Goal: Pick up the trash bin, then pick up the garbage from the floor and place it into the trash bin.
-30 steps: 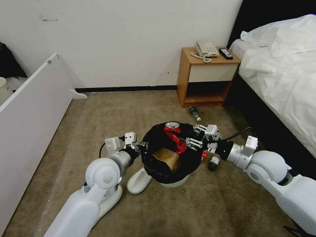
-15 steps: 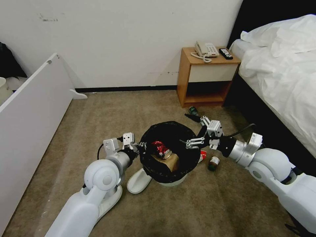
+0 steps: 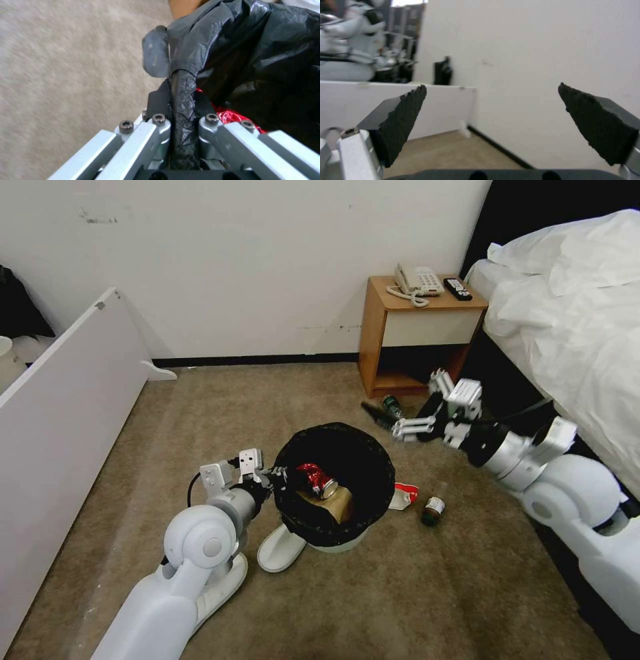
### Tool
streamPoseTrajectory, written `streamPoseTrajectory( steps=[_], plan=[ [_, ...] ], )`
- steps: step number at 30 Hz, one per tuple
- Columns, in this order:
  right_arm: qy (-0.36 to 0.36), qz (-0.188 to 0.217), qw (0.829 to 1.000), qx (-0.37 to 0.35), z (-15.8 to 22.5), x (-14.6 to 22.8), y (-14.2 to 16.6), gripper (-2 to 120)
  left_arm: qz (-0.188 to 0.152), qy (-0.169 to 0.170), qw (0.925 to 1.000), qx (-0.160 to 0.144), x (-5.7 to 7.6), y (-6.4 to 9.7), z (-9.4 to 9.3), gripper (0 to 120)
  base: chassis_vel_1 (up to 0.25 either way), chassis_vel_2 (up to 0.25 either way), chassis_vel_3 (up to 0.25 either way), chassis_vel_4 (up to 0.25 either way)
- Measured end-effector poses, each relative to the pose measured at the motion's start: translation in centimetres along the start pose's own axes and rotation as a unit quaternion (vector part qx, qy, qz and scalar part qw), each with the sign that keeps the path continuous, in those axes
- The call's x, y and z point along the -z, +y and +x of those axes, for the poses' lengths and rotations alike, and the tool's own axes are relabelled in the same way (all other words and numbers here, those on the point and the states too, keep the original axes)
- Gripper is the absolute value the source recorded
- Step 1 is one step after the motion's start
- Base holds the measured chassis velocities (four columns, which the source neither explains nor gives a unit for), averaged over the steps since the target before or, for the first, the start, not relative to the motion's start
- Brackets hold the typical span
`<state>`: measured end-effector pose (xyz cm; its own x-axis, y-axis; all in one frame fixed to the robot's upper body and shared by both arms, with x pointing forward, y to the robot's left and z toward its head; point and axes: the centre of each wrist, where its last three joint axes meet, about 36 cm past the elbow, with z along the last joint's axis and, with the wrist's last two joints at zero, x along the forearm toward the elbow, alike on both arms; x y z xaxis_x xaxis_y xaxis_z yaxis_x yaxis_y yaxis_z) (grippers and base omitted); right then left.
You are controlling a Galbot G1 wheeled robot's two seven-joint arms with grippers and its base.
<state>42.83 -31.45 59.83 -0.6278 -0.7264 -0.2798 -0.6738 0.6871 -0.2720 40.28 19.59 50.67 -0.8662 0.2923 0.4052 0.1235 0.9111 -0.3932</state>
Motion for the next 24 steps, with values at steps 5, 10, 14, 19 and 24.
streamPoseTrajectory(
  steps=[5, 10, 14, 19, 24],
  plan=[
    [0.048, 0.007, 0.992, -0.120, 0.5, 0.7, -0.1, 100, -0.012, -0.046, 0.9984, 0.028, 1.2, 0.4, 1.1, 4, 0.000, 0.000, 0.000, 0.000],
    [0.098, -0.007, 0.974, -0.202, 0.7, 0.7, 0.6, 100, -0.020, -0.074, 0.9961, 0.043, 2.0, 0.7, 1.9, 4, 0.000, 0.000, 0.000, 0.000],
    [0.177, -0.039, 0.945, -0.274, 0.6, 0.5, 2.2, 100, -0.025, -0.089, 0.9943, 0.052, 2.3, 0.7, 2.5, 4, 0.000, 0.000, 0.000, 0.000],
    [0.225, -0.051, 0.922, -0.312, 0.6, -0.1, 3.2, 100, -0.027, -0.093, 0.9935, 0.059, 2.3, 0.7, 2.7, 4, 0.000, 0.000, 0.000, 0.000],
    [0.271, -0.063, 0.898, -0.341, 0.6, -1.1, 4.2, 100, -0.027, -0.099, 0.9927, 0.063, 2.4, 0.7, 3.1, 4, 0.000, 0.000, 0.000, 0.000]
  ],
)
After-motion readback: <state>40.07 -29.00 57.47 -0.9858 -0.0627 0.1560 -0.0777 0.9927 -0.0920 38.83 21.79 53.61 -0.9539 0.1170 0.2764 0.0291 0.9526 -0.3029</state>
